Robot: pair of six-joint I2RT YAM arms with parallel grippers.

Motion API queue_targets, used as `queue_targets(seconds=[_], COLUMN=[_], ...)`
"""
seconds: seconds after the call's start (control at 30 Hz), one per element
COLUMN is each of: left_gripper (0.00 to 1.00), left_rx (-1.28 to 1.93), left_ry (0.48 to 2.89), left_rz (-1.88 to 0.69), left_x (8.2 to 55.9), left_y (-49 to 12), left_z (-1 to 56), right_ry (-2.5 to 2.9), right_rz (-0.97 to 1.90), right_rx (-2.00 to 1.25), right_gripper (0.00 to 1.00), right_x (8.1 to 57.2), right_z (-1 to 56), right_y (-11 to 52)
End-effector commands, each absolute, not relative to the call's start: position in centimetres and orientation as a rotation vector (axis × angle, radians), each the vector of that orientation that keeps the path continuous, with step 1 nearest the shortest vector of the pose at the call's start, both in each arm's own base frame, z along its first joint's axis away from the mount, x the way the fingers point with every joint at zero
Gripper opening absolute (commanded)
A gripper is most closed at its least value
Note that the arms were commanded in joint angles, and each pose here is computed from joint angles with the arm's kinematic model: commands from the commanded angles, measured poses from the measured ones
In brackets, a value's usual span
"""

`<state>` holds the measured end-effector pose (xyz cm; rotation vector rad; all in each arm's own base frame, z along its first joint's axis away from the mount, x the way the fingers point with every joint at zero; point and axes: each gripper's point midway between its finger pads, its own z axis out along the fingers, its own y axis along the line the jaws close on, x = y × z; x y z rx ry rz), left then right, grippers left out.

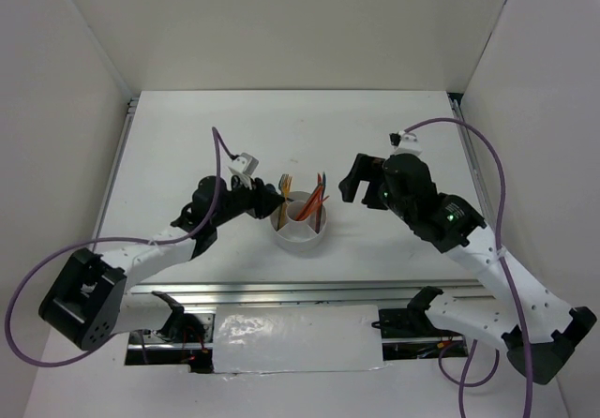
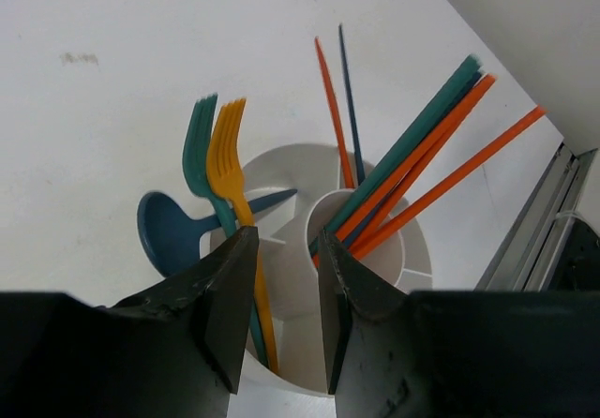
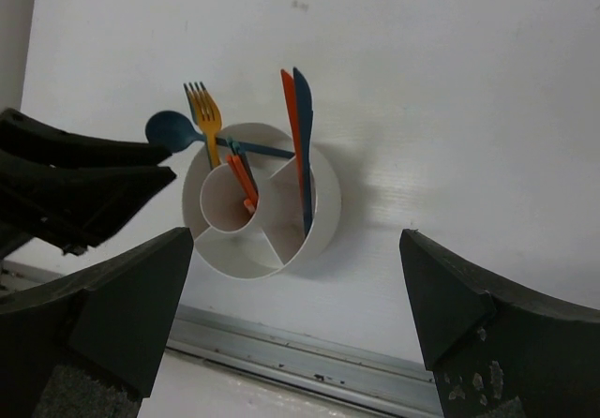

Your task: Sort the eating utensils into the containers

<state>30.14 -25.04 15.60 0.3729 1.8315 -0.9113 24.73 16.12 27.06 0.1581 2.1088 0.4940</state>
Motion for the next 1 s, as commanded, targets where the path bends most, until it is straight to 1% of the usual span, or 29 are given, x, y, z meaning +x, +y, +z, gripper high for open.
queue_targets(seconds=[0.0, 0.03, 0.07, 0.1, 0.13, 0.17, 0.2, 0.3, 0.4, 0.43, 0.5, 0.53, 0.57, 0.63, 0.67, 0.77, 0.8, 0.87, 0.93, 0.97], left_gripper=[0.44, 0.44, 0.45, 0.45, 0.45, 0.48, 0.53, 0.56, 0.55, 0.55, 0.58, 0.63, 0.7, 0.73, 0.74, 0.75, 0.75, 0.76, 0.75, 0.75], left_rx=[0.437, 0.445, 0.456, 0.457, 0.453, 0.435, 0.406, 0.253, 0.137, 0.051, -0.019, -0.061, -0.087, -0.149, -0.172, -0.222, -0.231, -0.256, -0.278, -0.313], left_ry=[1.687, 1.682, 1.63, 1.621, 1.665, 1.637, 1.653, 1.722, 1.799, 1.827, 1.844, 1.854, 1.887, 1.928, 1.997, 2.036, 2.027, 1.999, 1.996, 1.991], left_rz=[-0.899, -0.892, -0.885, -0.848, -0.824, -0.795, -0.757, -0.629, -0.566, -0.53, -0.505, -0.488, -0.471, -0.443, -0.428, -0.375, -0.347, -0.299, -0.266, -0.238], left_x=[30.3, 30.2, 30.3, 30.5, 30.4, 30.7, 31.1, 32.7, 33.2, 33.8, 33.9, 34.3, 34.2, 34.8, 34.4, 34.6, 34.5, 34.3, 34.1, 34.0], left_y=[-25.5, -25.4, -25.5, -25.1, -24.7, -24.2, -23.5, -19.8, -16.6, -14.7, -12.9, -11.5, -10.6, -8.5, -7.8, -5.4, -4.5, -3.3, -2.5, -1.1], left_z=[22.0, 22.9, 25.8, 26.7, 26.6, 28.9, 29.2, 30.5, 29.5, 29.0, 28.8, 28.8, 28.1, 27.8, 26.5, 26.2, 26.3, 26.6, 26.3, 26.3], right_ry=[2.173, 2.187, 2.189, 2.193, 2.191, 2.171, 2.167, 2.189, 2.227, 2.23, 2.229, 2.225, 2.219, 2.211, 2.204, 2.129, 2.112, 2.076, 2.07, 2.072], right_rz=[0.569, 0.574, 0.583, 0.606, 0.612, 0.627, 0.629, 0.597, 0.592, 0.601, 0.614, 0.621, 0.62, 0.563, 0.528, 0.348, 0.264, 0.219, 0.153, 0.147], right_rx=[0.142, 0.141, 0.152, 0.158, 0.166, 0.17, 0.177, 0.192, 0.197, 0.21, 0.212, 0.22, 0.226, 0.239, 0.245, 0.301, 0.323, 0.349, 0.385, 0.408], right_gripper=[1.0, 1.0, 1.0, 1.0, 1.0, 1.0, 1.0, 1.0, 1.0, 1.0, 1.0, 1.0, 1.0, 1.0, 1.0, 1.0, 1.0, 1.0, 1.0, 1.0], right_x=[24.5, 24.4, 24.5, 24.3, 24.3, 24.4, 24.3, 24.3, 23.9, 23.8, 23.6, 23.6, 23.6, 23.8, 24.0, 25.1, 25.3, 25.6, 25.7, 25.6], right_z=[25.4, 24.9, 24.9, 24.8, 24.6, 24.8, 24.8, 23.7, 22.5, 22.4, 22.2, 22.3, 22.4, 22.5, 22.7, 24.8, 25.1, 26.6, 26.9, 27.1], right_y=[17.9, 18.1, 18.2, 18.5, 18.5, 18.6, 18.5, 18.1, 18.1, 18.2, 18.2, 18.2, 18.0, 17.1, 16.6, 13.5, 12.1, 11.2, 10.2, 10.0])
